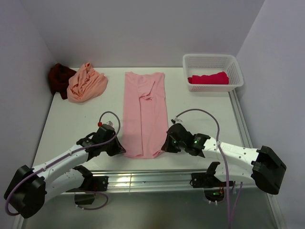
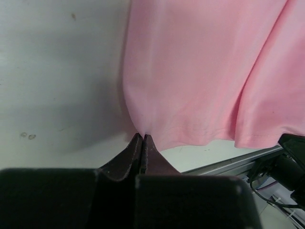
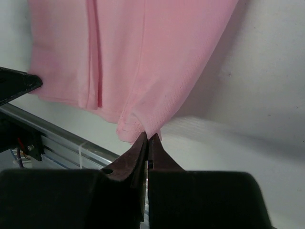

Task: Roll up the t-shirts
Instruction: Fold the tshirt

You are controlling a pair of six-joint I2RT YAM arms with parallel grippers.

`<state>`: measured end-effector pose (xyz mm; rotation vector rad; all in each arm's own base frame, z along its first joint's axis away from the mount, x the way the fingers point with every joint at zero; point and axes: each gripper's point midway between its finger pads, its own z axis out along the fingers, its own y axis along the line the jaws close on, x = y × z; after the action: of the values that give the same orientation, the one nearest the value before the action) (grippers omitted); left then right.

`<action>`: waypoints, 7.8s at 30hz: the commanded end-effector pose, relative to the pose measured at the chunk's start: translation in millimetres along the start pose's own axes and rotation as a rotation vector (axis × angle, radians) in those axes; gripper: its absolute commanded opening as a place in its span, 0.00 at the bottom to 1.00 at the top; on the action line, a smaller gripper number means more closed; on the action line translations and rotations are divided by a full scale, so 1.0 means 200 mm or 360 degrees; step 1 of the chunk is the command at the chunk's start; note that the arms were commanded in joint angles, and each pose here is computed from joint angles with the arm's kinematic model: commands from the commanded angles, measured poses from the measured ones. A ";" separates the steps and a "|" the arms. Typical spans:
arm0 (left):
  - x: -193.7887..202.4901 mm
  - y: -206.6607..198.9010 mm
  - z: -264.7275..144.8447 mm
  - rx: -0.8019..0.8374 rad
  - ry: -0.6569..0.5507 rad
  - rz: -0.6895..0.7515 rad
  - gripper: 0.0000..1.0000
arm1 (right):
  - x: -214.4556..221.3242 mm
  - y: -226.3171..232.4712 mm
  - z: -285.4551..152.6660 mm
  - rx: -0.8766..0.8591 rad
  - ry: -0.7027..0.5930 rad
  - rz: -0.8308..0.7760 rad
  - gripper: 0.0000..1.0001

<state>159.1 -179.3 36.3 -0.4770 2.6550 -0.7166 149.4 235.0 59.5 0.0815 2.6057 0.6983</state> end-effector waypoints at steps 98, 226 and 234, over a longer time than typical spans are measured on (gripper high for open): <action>-1.07 -0.38 0.03 0.0008 -0.0516 0.0018 0.48 | -1.17 -0.06 0.15 0.0079 -0.0291 0.0030 0.62; 0.03 -0.06 0.10 0.0062 -0.0766 0.0262 0.43 | -0.05 -0.37 0.11 0.0409 -0.0844 -0.0088 0.42; 0.04 -0.02 0.13 0.0021 -0.0744 0.0248 0.38 | -0.04 -0.36 0.12 0.0410 -0.0823 -0.0092 0.38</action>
<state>165.7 -201.8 23.5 -0.3523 2.1995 -0.5328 172.8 184.7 13.4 0.2356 2.1549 0.2862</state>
